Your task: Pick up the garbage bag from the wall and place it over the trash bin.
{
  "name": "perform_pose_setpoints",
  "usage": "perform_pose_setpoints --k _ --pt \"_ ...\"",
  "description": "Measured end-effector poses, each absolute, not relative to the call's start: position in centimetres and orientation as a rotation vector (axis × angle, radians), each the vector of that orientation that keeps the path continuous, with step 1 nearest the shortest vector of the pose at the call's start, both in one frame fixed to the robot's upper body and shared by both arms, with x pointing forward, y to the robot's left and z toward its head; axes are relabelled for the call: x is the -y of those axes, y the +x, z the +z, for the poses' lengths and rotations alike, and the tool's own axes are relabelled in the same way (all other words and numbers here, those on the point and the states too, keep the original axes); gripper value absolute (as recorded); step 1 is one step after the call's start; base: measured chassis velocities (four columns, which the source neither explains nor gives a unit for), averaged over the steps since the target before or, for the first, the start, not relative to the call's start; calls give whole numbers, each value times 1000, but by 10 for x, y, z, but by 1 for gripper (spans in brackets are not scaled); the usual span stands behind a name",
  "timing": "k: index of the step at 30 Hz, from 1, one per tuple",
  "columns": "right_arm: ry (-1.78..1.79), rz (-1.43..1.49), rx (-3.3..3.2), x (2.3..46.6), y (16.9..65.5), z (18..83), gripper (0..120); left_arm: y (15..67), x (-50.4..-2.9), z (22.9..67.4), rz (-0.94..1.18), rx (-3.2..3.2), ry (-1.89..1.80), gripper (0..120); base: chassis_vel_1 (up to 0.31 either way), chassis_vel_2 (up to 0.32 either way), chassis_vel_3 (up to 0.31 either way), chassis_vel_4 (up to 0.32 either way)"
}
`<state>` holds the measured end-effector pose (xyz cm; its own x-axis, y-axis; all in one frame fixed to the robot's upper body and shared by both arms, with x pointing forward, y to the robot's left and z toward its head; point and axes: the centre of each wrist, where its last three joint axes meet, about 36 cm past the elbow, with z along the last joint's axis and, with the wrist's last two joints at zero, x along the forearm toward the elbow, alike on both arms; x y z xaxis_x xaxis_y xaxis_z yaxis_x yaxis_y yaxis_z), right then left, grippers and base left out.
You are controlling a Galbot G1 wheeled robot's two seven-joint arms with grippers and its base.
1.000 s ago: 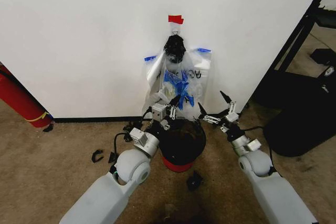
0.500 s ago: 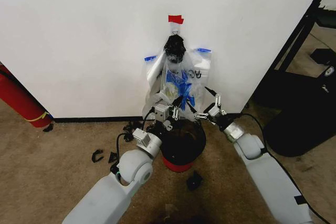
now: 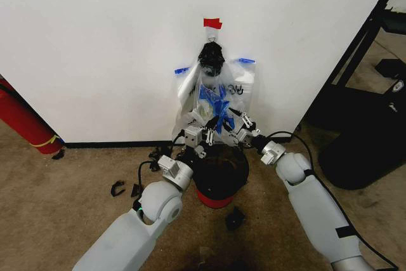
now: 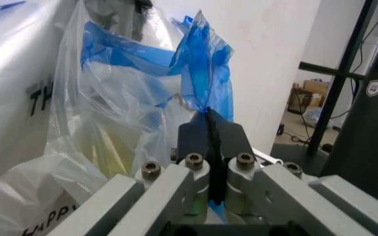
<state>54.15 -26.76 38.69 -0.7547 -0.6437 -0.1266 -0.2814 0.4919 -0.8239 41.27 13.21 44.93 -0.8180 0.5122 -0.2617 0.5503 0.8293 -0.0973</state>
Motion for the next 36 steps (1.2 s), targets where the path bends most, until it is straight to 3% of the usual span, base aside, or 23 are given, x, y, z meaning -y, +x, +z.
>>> perform_pose_setpoints --k 3,5,7,13,17,20,22,36 --pt "-723 -1152 -2348 268 536 385 29 413 -133 449 -246 -2788 819 0 0 0 0 0" --pt "-716 -1148 -2353 268 535 384 27 413 -133 449 -247 -2788 819 0 0 0 0 0" --pt "-688 -1114 -2379 270 530 382 13 413 -133 449 -248 -2787 819 0 0 0 0 0" --pt "-649 -1025 -2436 272 521 377 0 413 -132 449 -252 -2787 821 0 0 0 0 0" --pt "-601 -817 -2528 274 502 369 0 410 -132 448 -257 -2788 818 0 0 0 0 0" --pt "-566 -312 -2619 264 462 361 0 395 -138 440 -285 -2790 758 0 0 0 0 0" --pt "-547 -134 -2610 262 441 361 0 383 -143 433 -313 -2804 702 0 0 0 0 0" --pt "-472 -80 -2640 280 343 310 0 324 -157 414 -359 -2869 433 0 0 0 0 0"
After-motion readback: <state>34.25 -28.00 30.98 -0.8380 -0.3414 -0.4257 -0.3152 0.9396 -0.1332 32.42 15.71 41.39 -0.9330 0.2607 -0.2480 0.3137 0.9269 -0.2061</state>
